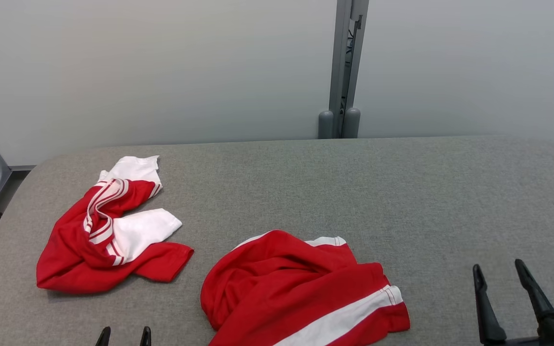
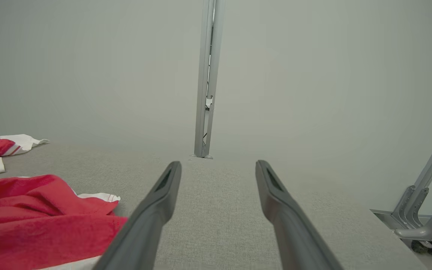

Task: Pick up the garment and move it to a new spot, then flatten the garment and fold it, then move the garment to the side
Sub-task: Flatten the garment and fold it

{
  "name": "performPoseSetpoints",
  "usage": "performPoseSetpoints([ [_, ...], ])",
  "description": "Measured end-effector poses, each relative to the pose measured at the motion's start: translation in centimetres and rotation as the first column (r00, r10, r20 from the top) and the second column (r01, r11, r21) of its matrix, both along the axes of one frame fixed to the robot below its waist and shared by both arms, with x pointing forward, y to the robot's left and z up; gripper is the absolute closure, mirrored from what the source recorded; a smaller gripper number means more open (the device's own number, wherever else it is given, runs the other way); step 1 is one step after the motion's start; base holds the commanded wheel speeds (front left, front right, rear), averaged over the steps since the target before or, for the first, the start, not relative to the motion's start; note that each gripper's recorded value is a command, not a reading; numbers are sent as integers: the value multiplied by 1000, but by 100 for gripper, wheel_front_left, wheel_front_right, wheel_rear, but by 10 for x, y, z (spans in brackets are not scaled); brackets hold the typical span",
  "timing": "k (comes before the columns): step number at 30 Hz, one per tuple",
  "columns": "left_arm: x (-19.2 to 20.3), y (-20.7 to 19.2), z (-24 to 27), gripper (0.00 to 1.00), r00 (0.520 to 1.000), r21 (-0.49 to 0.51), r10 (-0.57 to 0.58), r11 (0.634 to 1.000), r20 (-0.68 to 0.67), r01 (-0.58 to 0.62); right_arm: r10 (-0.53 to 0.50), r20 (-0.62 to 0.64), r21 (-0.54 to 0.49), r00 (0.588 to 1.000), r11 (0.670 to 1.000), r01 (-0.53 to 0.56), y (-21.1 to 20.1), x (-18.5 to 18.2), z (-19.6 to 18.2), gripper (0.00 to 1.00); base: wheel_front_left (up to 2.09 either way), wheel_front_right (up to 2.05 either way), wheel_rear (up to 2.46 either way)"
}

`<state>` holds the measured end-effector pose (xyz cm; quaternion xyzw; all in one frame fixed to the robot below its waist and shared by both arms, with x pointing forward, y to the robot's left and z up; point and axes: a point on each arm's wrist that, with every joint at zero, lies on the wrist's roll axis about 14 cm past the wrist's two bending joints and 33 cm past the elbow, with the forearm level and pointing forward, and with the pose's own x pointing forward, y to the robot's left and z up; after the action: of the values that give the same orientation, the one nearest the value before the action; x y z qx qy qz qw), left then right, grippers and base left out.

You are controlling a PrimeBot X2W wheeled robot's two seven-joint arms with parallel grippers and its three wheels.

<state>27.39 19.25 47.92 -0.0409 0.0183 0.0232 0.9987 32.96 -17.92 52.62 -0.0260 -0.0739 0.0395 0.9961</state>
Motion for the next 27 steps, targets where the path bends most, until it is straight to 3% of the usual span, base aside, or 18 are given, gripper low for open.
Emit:
performPoseSetpoints([
  [9,10,-1,1,0,1000,-15,13,1000,24,-13,-9,-55,38,998,999,11,-1,-11,-18,0,0,0,0],
  [27,12,7,-7,0,1000,-8,-3,1000,8,3,-1,-59,35,998,999,3,2,-7,-19,0,0,0,0],
])
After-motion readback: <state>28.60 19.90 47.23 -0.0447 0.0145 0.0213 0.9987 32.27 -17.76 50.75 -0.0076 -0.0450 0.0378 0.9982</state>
